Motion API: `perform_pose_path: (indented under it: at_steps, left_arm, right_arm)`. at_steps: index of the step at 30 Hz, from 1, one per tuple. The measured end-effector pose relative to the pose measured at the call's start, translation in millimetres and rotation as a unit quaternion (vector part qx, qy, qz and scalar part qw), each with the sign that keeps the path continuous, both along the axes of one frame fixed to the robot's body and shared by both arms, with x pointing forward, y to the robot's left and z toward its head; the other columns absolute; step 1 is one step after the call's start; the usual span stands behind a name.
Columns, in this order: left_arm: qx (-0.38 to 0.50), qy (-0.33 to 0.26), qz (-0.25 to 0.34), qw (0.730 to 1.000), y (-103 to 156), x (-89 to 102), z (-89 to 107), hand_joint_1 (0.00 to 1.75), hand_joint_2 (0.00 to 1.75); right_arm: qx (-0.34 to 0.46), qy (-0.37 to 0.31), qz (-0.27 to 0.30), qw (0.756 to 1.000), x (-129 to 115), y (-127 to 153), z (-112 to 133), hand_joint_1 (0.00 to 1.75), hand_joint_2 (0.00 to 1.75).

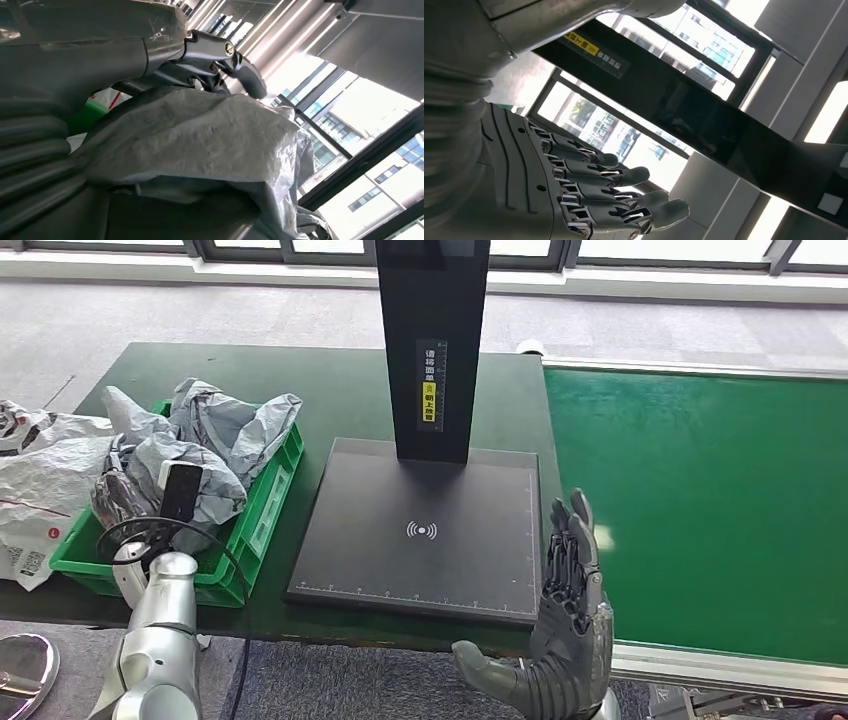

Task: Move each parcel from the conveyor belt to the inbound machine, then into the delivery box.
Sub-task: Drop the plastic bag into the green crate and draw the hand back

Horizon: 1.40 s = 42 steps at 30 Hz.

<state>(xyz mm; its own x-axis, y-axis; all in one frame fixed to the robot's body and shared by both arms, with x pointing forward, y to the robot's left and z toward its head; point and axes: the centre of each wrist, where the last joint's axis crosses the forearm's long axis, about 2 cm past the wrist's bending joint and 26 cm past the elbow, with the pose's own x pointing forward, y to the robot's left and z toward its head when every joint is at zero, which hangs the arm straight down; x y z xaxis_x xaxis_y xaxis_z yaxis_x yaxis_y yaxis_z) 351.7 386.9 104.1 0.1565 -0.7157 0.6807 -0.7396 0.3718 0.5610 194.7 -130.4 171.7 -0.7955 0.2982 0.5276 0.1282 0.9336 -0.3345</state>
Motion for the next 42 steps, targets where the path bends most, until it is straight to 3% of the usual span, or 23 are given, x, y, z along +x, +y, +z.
perform_pose_path:
  at_steps: [7,20,31,37,42]
  left_arm:
    - [-0.016,-0.018,0.009,1.000,-12.6,-20.6,-11.0,0.00,0.00]
    - [-0.015,-0.026,0.017,0.999,-20.3,-31.1,-9.7,0.00,0.00]
    - [0.070,-0.071,-0.015,0.995,-48.5,-29.5,20.0,0.00,0.00]
    - [-0.009,-0.145,0.000,0.989,-55.5,-33.5,22.3,0.00,0.00]
    - [-0.046,-0.259,-0.016,0.965,-68.1,-61.9,42.4,0.00,0.00]
  right_arm:
    - [-0.001,-0.002,-0.004,1.000,-0.1,0.1,-0.4,0.00,1.75]
    - [-0.001,0.000,-0.006,1.000,-0.1,0.3,-1.6,0.00,1.75]
    - [0.002,0.004,-0.015,1.000,0.9,1.4,-3.5,0.00,1.75]
    - [0.005,0.000,-0.027,1.000,0.7,1.0,-3.9,0.00,1.75]
    - [0.018,-0.010,-0.029,0.999,0.2,0.3,-5.0,0.00,1.75]
